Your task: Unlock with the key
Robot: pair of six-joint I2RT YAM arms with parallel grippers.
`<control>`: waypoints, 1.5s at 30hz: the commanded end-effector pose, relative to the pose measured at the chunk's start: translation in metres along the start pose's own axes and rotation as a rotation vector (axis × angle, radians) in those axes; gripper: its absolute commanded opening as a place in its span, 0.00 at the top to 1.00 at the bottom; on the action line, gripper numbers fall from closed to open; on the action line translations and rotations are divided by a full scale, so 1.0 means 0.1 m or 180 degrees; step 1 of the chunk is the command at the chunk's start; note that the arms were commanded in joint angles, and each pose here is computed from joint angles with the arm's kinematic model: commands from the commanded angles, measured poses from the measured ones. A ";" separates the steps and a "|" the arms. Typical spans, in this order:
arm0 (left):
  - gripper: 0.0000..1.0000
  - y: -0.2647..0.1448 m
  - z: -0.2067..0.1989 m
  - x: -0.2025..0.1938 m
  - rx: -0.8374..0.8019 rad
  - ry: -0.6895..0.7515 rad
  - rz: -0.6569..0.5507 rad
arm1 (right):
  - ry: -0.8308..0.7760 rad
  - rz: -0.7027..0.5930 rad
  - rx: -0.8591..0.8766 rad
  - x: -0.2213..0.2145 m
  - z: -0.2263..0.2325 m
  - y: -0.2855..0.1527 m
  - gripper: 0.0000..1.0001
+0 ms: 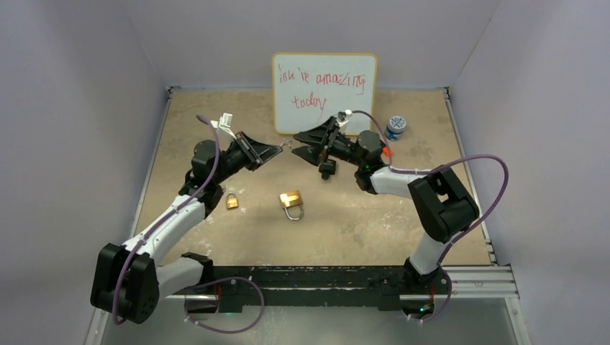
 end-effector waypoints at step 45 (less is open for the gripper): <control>1.00 -0.51 -0.60 -0.44 -0.1757 0.1766 0.1800 | -0.2521 0.1922 -0.0299 -0.88 -0.13 -0.53 0.81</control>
Point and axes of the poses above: each gripper's point midway between its finger pads, its own y axis out along the fingers, its own z axis along the line the jaws close on, x = y × z, the point moved 2 cm from there along -y, back along the fingers, and after that the axes turned 15 degrees about y, right-handed, at the moved point
